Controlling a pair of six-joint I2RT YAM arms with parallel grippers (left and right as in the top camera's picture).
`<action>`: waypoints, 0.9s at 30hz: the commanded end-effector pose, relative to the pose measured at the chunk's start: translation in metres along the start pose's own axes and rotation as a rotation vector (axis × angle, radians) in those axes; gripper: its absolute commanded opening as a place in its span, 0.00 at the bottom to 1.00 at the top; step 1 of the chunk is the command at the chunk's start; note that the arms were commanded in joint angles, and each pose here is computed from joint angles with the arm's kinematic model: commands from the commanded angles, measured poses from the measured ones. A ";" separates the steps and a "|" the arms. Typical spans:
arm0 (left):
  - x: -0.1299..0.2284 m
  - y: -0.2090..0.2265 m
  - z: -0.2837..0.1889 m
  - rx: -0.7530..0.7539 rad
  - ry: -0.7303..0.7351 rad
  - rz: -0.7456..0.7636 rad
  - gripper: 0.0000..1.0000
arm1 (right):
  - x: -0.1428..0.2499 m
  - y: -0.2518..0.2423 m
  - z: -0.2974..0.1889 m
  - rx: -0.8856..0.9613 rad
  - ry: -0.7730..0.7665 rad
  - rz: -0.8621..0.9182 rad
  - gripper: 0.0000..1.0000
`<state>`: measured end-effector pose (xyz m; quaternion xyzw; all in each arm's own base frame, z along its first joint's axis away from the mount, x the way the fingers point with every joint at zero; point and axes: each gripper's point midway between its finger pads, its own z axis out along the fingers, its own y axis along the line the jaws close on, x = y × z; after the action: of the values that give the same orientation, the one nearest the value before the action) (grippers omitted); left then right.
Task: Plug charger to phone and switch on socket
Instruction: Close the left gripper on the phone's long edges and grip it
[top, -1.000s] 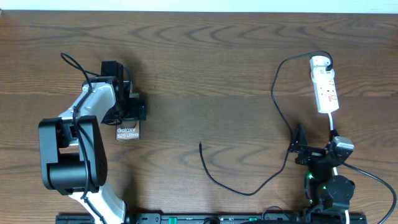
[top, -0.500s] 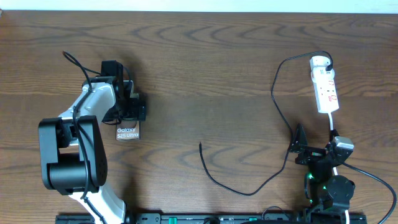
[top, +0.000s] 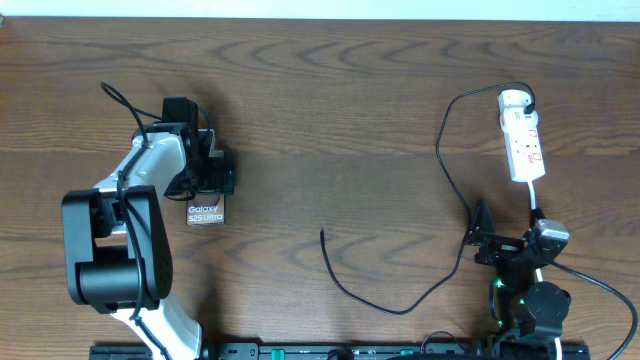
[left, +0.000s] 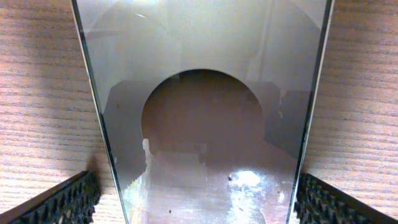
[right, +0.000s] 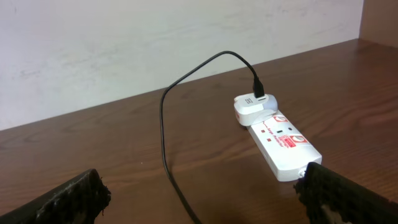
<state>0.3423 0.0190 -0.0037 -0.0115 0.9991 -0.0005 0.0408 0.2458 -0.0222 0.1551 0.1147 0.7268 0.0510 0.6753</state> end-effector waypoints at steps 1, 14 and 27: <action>0.012 0.003 0.010 -0.013 0.040 -0.011 0.98 | 0.002 0.002 0.000 -0.007 0.006 -0.010 0.99; 0.012 0.003 0.010 -0.013 0.040 -0.011 0.84 | 0.002 0.002 0.000 -0.007 0.006 -0.010 0.99; 0.012 0.003 0.010 -0.013 0.040 -0.011 0.90 | 0.002 0.002 0.000 -0.007 0.006 -0.010 0.99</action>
<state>0.3437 0.0195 -0.0035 -0.0121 0.9990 0.0004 0.0436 0.2458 -0.0222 0.1551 0.1147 0.7268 0.0510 0.6753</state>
